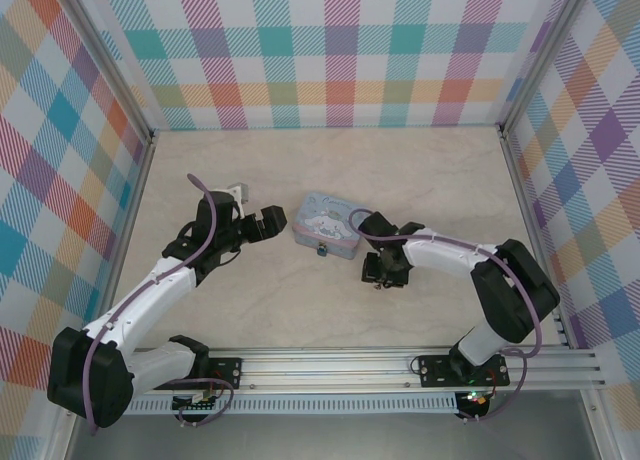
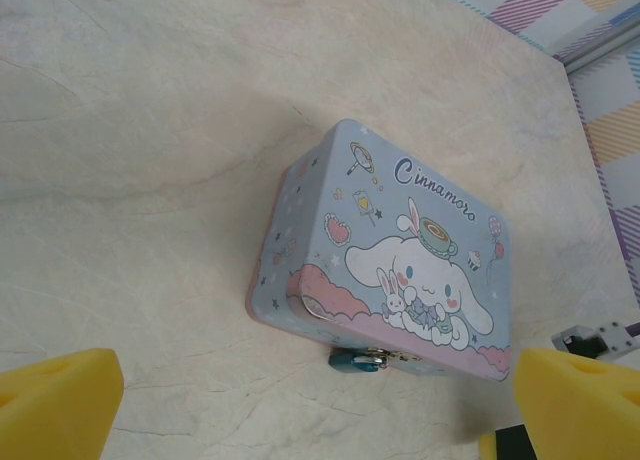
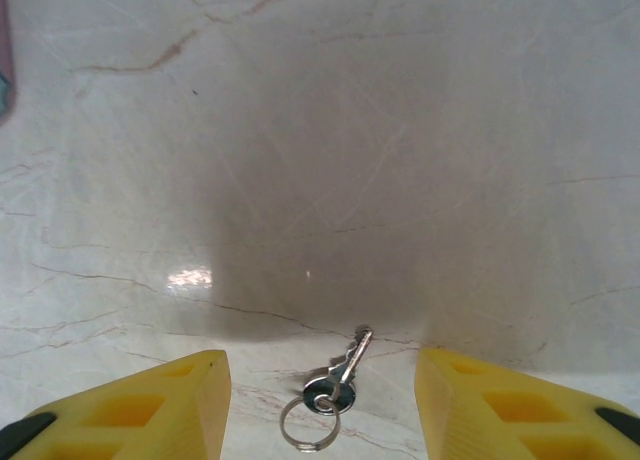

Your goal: Unlock a padlock with a key

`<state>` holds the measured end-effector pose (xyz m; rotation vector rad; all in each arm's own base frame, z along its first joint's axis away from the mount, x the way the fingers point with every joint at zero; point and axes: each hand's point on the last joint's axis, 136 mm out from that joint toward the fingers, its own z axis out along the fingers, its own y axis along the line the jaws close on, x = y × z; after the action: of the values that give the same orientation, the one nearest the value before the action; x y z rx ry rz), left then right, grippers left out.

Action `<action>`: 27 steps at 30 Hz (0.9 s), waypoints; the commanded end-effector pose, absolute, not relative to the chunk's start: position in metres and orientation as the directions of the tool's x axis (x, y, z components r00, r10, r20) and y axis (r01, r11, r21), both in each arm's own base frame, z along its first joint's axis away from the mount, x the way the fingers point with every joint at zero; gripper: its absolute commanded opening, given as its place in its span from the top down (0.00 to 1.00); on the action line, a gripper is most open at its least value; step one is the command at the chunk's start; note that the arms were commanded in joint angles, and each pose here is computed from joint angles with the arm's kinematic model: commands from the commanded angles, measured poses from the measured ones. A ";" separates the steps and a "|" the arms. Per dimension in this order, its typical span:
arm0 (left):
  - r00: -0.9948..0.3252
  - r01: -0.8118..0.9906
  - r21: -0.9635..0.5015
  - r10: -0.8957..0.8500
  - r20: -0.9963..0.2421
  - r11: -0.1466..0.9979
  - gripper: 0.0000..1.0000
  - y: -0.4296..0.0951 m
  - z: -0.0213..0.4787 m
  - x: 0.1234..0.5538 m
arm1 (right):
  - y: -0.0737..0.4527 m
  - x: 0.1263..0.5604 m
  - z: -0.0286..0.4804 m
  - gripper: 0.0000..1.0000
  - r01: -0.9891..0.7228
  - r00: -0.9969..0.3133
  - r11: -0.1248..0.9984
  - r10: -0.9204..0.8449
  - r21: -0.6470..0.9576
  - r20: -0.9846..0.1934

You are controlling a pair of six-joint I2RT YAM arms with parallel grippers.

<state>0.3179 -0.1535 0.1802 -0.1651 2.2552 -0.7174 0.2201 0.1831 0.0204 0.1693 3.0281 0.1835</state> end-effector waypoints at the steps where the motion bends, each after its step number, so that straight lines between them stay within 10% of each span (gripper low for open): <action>1: -0.698 0.106 -0.539 -0.323 -0.639 0.836 0.00 -0.150 0.186 0.317 | 0.184 0.209 0.012 0.48 0.110 -0.992 0.986 0.117 0.123 -0.051; 27: -0.702 0.102 -0.538 -0.323 -0.635 0.837 0.00 -0.150 0.184 0.317 | 0.169 0.173 0.008 0.66 0.123 -0.992 0.988 0.122 0.094 0.017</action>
<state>0.3178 -0.1535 0.1801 -0.1651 2.2556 -0.7172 0.2043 0.1770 0.0138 0.1705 3.0379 0.1774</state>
